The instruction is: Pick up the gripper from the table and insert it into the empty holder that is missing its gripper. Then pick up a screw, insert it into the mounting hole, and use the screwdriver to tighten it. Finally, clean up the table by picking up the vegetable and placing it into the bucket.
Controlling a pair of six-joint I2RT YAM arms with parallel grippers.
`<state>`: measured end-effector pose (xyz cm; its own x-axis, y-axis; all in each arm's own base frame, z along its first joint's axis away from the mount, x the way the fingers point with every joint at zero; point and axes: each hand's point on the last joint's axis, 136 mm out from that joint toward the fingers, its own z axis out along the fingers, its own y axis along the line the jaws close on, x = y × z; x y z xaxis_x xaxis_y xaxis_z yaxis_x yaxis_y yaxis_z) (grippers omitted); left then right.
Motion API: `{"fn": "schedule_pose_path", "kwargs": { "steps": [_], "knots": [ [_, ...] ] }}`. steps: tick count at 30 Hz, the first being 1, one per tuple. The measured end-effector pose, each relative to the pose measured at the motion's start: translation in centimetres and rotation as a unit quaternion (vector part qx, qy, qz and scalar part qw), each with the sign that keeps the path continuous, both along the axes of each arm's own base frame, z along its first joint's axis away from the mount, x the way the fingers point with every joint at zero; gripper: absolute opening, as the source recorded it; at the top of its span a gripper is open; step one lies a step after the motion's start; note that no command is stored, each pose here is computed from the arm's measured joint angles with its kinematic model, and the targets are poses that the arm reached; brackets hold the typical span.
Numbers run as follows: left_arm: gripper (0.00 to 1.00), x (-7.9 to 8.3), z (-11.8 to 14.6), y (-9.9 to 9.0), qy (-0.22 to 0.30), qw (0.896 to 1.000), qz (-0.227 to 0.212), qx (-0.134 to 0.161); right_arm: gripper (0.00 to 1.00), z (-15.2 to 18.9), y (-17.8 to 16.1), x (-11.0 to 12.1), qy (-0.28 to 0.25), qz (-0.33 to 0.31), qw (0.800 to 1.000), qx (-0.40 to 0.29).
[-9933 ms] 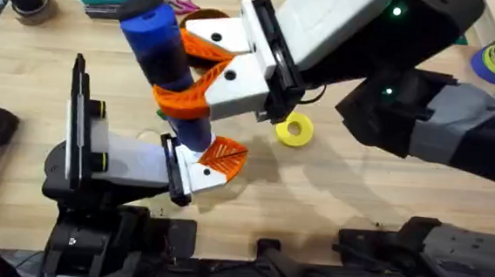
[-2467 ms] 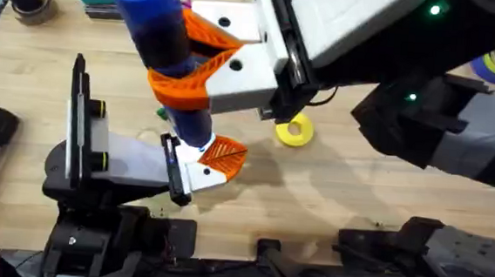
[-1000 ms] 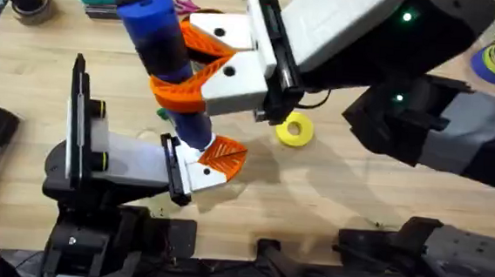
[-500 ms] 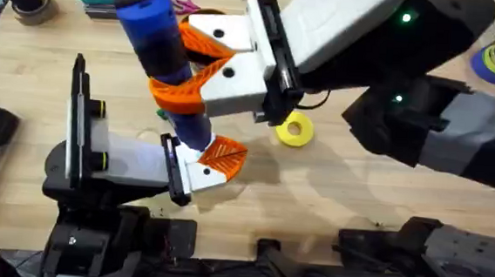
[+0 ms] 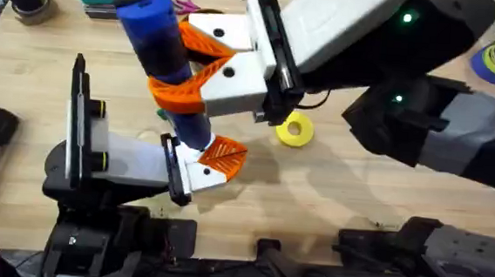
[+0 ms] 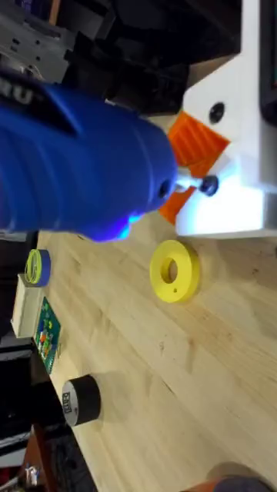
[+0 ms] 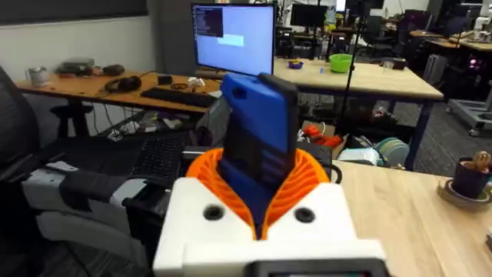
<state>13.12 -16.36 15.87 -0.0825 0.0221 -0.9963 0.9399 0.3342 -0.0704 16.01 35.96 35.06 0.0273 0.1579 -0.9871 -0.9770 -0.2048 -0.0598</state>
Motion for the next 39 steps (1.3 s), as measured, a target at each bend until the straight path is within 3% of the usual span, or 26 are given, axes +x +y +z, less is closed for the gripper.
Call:
{"fn": "schedule_pose_path", "kwargs": {
  "steps": [39],
  "knots": [
    [0.004, 0.01, 0.0, 0.0, 0.0, 1.0, 0.0, 0.0, 0.024, -0.64, 0.39, 0.46, 0.005, -0.003, 1.0, -0.004]
  ]
}}
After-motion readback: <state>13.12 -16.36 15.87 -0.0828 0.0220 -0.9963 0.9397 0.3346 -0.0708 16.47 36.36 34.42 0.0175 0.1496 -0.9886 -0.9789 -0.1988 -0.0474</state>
